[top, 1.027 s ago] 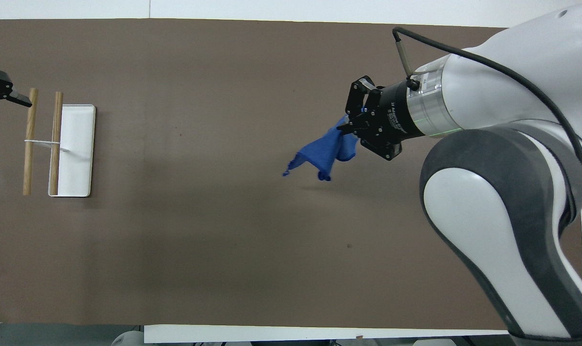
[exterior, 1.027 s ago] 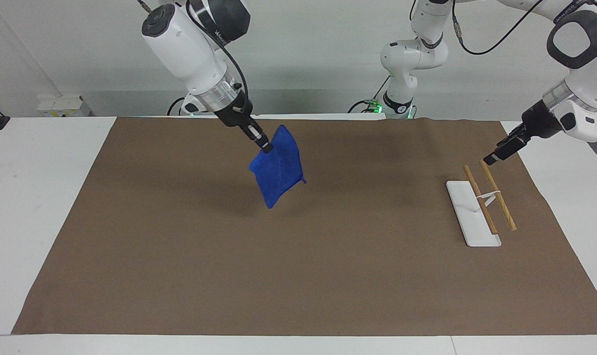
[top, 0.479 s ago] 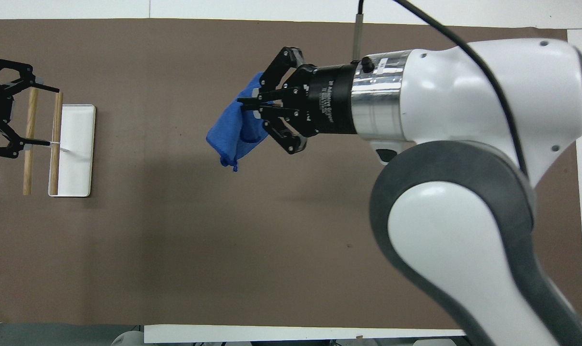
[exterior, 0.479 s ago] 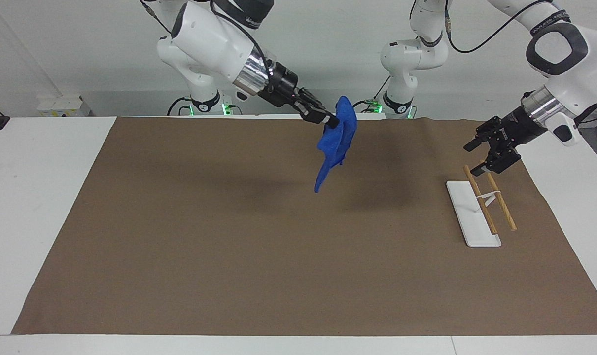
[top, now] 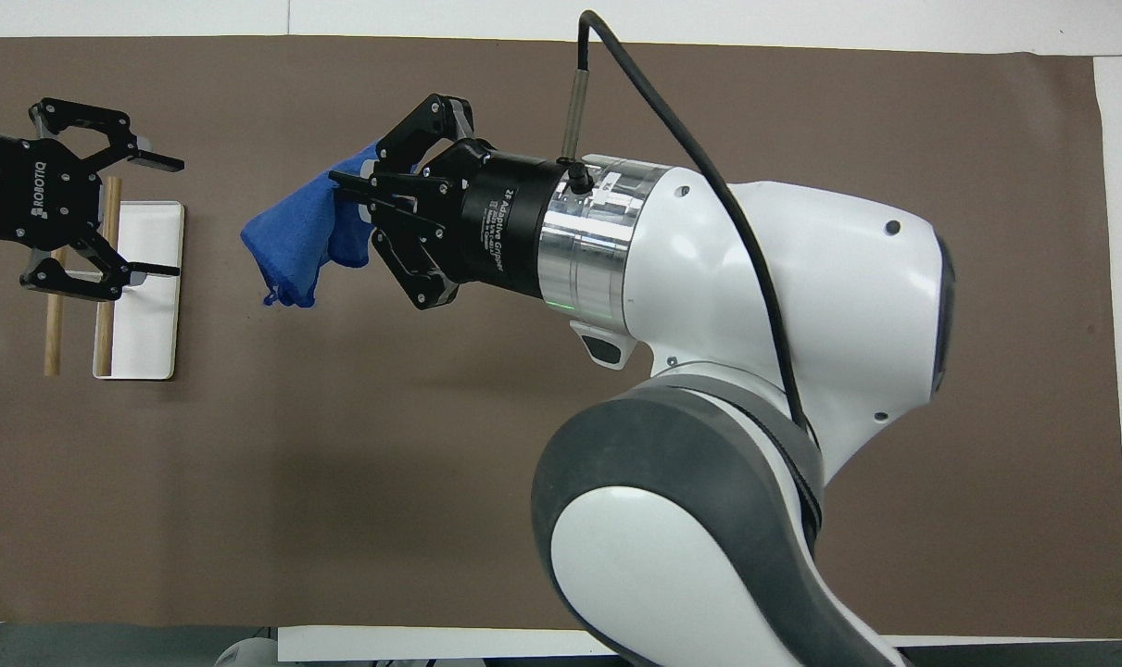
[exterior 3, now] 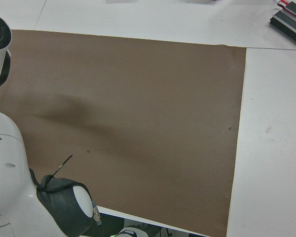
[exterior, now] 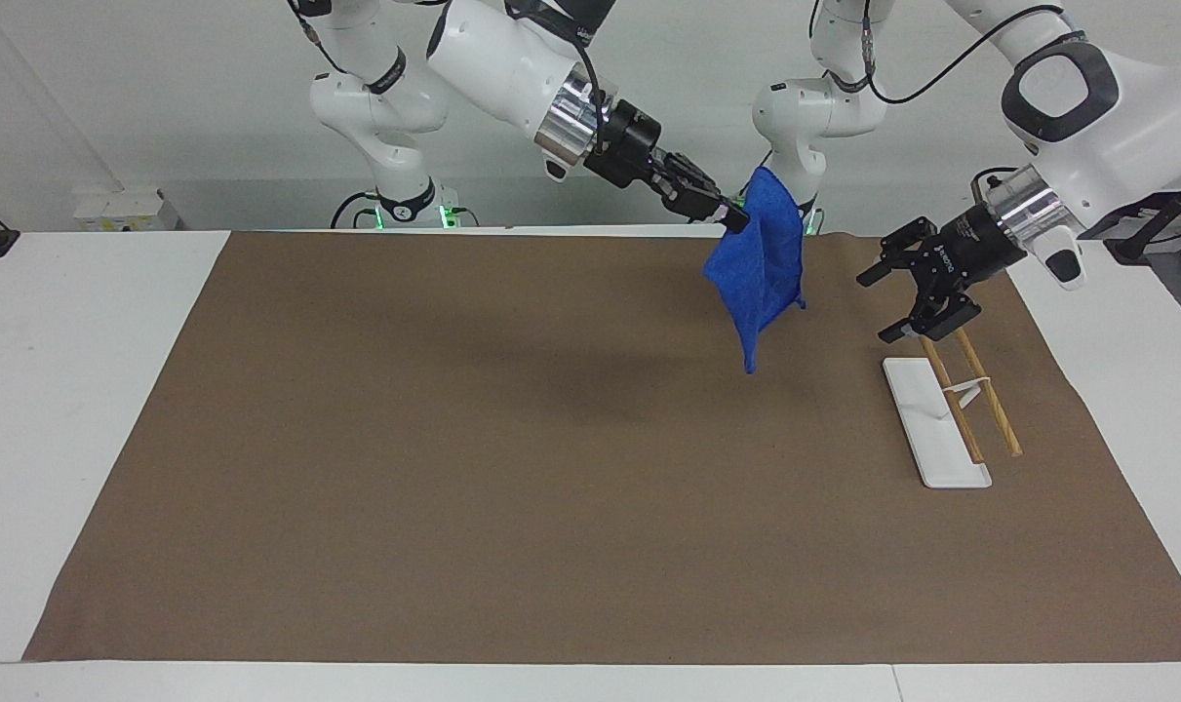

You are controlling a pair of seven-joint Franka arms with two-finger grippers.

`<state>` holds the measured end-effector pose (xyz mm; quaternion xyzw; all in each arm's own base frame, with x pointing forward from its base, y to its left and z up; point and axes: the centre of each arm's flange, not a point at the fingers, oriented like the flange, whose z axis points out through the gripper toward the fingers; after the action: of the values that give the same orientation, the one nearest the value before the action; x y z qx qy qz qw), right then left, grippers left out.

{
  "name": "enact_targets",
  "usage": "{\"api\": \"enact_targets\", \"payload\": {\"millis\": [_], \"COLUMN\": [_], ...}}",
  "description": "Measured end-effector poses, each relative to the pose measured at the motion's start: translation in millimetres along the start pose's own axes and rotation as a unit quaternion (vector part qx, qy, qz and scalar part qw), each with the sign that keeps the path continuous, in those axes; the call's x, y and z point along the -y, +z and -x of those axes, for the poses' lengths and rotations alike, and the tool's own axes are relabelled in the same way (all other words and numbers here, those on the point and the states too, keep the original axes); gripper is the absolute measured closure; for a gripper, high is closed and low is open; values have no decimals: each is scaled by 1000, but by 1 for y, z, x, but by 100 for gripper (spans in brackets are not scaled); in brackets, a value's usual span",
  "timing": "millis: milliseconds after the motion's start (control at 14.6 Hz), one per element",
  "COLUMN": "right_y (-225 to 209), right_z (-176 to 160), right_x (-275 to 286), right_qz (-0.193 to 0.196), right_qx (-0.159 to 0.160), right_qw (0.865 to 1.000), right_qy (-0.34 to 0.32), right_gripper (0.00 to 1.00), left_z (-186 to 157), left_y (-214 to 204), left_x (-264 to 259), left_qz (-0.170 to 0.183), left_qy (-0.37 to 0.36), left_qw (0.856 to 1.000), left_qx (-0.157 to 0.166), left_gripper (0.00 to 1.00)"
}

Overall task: Right arm passes towel to left arm to hang
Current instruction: 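Hold the towel with the right gripper while the left gripper reaches it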

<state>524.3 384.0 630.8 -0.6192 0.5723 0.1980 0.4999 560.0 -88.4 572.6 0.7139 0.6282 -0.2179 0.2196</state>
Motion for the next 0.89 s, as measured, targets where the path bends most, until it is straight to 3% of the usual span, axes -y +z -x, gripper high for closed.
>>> {"api": "enact_targets", "payload": {"millis": [479,890], "right_y": [9,47], "right_z": [-16,-34], "right_x": [1,-14], "right_qz": [0,-17], "right_qx": [-3,0], "right_qw": [1000,999], "right_qy": [13,30], "right_gripper": [98,98], "left_z": [42,68], "left_y": [27,59], "left_x": [7,23], "left_qz": [-18,-29], "left_qy": [-15,0], "left_qw": [1000,1000], "left_qx": [13,11], "left_gripper": [0,0]}}
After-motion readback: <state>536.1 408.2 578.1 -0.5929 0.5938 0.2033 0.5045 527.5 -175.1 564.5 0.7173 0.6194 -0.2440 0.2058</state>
